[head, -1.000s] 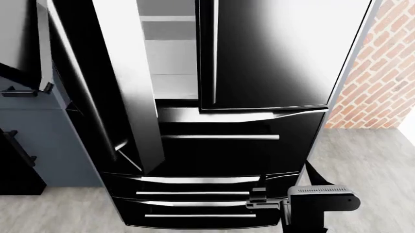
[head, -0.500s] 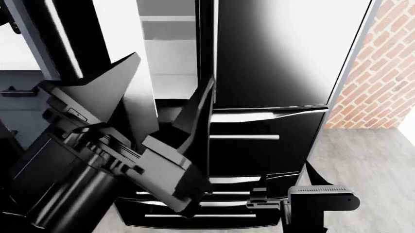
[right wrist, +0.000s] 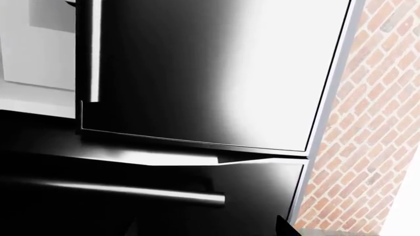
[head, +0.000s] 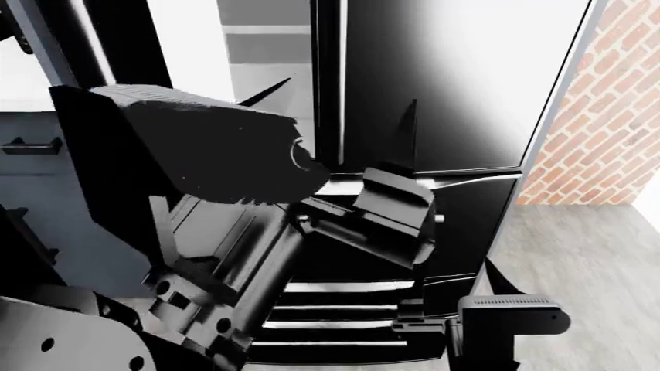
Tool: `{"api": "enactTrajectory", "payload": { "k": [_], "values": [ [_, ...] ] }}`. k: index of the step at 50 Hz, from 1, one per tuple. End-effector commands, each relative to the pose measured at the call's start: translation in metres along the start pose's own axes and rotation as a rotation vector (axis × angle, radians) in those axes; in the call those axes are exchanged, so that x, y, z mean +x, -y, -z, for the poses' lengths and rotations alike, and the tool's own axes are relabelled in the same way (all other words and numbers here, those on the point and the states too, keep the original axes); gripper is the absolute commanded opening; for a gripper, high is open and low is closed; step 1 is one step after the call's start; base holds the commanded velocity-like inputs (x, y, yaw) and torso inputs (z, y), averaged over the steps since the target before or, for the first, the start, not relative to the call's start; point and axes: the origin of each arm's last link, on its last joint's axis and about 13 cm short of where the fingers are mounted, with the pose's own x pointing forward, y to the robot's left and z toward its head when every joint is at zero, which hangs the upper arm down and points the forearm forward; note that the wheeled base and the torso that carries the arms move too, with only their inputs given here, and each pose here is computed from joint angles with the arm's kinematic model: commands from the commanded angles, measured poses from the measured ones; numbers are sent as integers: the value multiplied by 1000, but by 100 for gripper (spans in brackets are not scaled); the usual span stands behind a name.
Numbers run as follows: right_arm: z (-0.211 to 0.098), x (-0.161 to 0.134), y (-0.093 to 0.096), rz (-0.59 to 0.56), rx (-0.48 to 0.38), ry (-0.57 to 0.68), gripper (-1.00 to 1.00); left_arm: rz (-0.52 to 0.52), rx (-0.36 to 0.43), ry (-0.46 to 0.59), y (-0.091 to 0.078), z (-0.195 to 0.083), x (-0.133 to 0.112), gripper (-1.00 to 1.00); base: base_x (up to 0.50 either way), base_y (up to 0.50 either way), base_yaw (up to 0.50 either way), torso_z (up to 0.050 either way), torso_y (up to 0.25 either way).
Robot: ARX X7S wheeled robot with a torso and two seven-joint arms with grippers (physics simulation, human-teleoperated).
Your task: Open the fridge doors
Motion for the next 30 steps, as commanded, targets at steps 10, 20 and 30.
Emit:
{"api": "enactTrajectory", "payload": {
  "k": [10,20,30],
  "values": [
    [1,4,0,22,4,-13,100,-134,-62,-74,8,-1,72,100,0,0,0,0,0],
    [1,4,1,27,-1,-32,100,-159,-91,-105,10,8,84,100,0,0,0,0,0],
    [1,4,1,27,-1,-32,100,-159,-91,-105,10,8,84,100,0,0,0,0,0]
  ]
}}
